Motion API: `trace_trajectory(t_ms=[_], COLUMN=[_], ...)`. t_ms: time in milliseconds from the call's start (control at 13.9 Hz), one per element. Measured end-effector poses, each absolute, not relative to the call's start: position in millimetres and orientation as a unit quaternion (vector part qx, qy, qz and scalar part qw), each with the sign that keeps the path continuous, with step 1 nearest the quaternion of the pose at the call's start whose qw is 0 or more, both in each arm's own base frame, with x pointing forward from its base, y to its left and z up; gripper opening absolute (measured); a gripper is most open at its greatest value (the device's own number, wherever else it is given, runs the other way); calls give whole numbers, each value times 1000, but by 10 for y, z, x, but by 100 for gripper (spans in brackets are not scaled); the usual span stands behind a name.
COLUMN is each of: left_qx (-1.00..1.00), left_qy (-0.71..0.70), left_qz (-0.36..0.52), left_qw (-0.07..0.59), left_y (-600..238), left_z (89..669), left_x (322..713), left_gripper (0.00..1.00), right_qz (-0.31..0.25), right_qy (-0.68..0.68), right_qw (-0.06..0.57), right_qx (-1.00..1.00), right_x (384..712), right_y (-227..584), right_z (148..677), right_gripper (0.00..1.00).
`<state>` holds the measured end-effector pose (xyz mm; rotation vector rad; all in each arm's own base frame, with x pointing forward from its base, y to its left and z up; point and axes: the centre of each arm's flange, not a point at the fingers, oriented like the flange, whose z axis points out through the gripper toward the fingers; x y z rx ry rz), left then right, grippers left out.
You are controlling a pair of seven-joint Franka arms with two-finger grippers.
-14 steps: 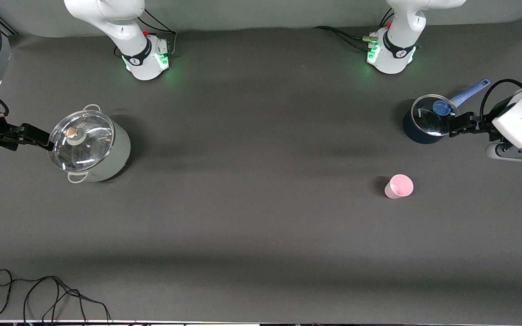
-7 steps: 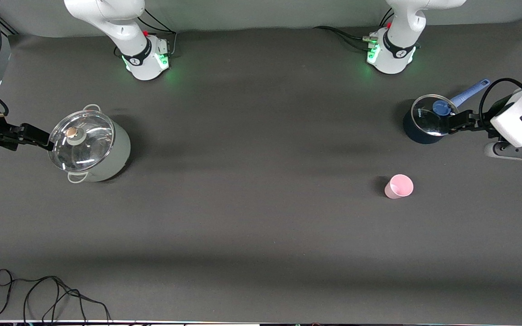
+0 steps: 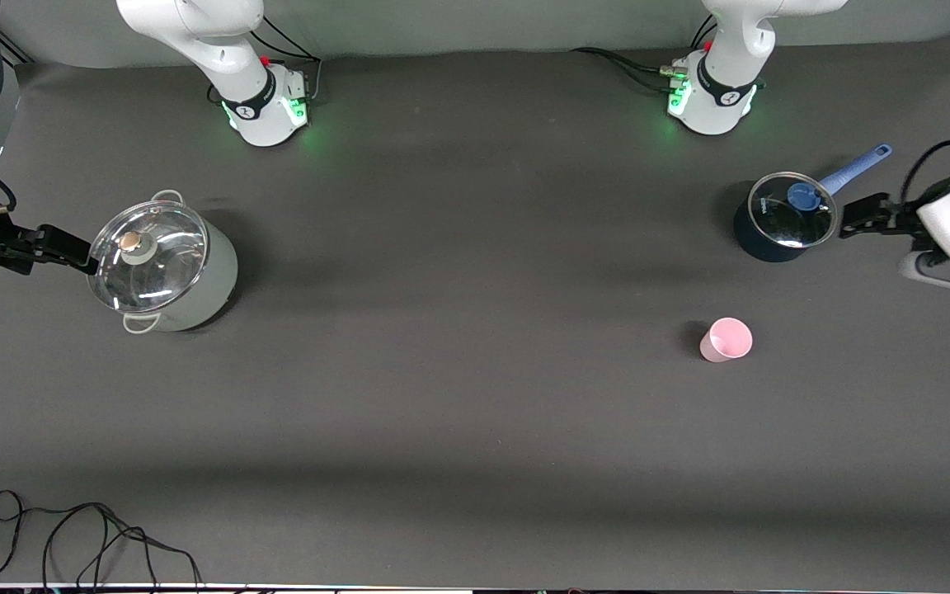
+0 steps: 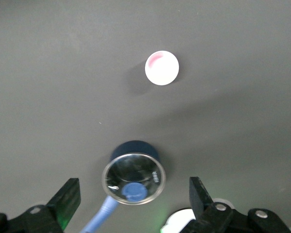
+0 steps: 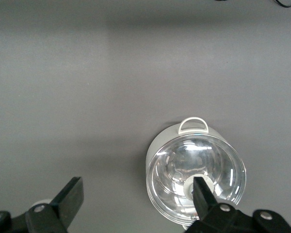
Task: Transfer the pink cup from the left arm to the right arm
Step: 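Move the left gripper down and toward the pink cup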
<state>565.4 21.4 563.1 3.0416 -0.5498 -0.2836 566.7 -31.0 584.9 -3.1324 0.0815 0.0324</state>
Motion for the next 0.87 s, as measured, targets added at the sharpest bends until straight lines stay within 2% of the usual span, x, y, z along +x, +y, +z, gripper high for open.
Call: trace_trajectory(t_ms=[433, 649, 866], left_qx=[928, 885, 839], left_qy=[-370, -453, -516], left_qz=[-34, 19, 83], left_qw=[36, 101, 153], left_y=[645, 1061, 1559], left_z=[5665, 5497, 5084], left_x=[5758, 5812, 5930], left_gripper=[99, 96, 96], right_qz=[10, 10, 10], right_qy=[26, 26, 26], right_qw=[4, 4, 4], right_qx=[-1000, -1000, -1000], right_x=[5667, 5666, 5666], right_y=[-309, -310, -310], right_z=[5850, 5852, 5852], right_gripper=[100, 100, 100])
